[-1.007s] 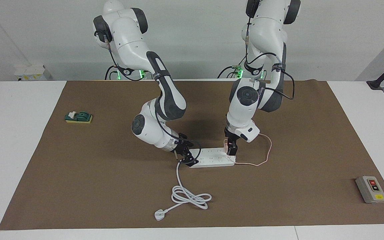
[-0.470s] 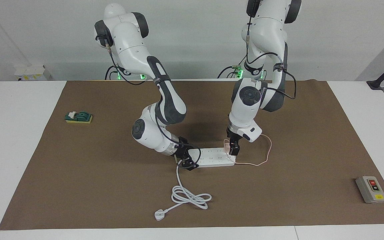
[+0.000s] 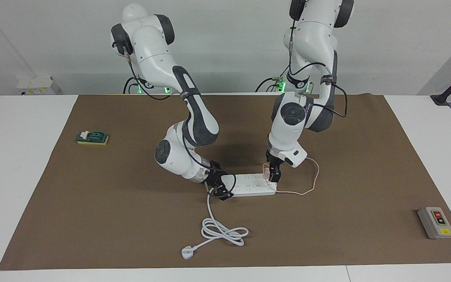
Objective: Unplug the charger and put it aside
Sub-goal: 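Pull the charger out of the strip with the left gripper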
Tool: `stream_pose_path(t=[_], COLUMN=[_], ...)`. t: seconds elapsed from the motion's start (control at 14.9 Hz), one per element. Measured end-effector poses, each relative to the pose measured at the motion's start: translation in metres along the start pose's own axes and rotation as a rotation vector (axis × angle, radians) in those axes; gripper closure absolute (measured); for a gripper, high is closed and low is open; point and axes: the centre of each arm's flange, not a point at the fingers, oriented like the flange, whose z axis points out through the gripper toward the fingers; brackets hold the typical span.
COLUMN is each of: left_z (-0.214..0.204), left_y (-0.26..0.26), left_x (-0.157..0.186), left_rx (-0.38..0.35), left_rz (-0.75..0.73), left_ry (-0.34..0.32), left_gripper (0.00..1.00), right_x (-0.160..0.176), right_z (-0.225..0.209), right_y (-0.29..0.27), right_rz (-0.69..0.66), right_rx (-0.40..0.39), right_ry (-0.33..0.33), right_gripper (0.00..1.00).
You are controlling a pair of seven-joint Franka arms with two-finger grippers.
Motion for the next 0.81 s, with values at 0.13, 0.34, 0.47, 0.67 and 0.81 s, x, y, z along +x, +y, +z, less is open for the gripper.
stream_pose_path(t=[0.13,0.34,0.47,0.67,0.81], left_z=[0.0,-0.0003,-0.0008,-0.002,-0.002], left_y=[0.0004,0.0014,0.0031,0.0071,0.0071], left_x=[-0.0002,-0.0013,-0.0012,-0.0007,-0.0007], left_rx=[-0.002,-0.006,-0.016,-0.032,-0.032], left_rz=[0.001,0.003,0.002,0.012,0.016], left_ry=[-0.001,-0.002,-0.004,-0.008,-0.007], left_gripper=[0.15,0.26,0.51,0.69,0.69], right_x=[0.0029,0.0035,0.0035,0.0038,0.0039], right_z=[-0.0006,-0.0005,-0.0005,-0.0005,-0.0004], right_y=[0.0001,0.0002,0.0002,0.0002,0.0003], right_rz=[0.019,0.024,0.025,0.027,0.029], right_rx=[0.001,0.001,0.001,0.002,0.002], right_ry=[-0.019,-0.024,-0.024,-0.027,-0.028], right_gripper=[0.04,0.04,0.04,0.04,0.04])
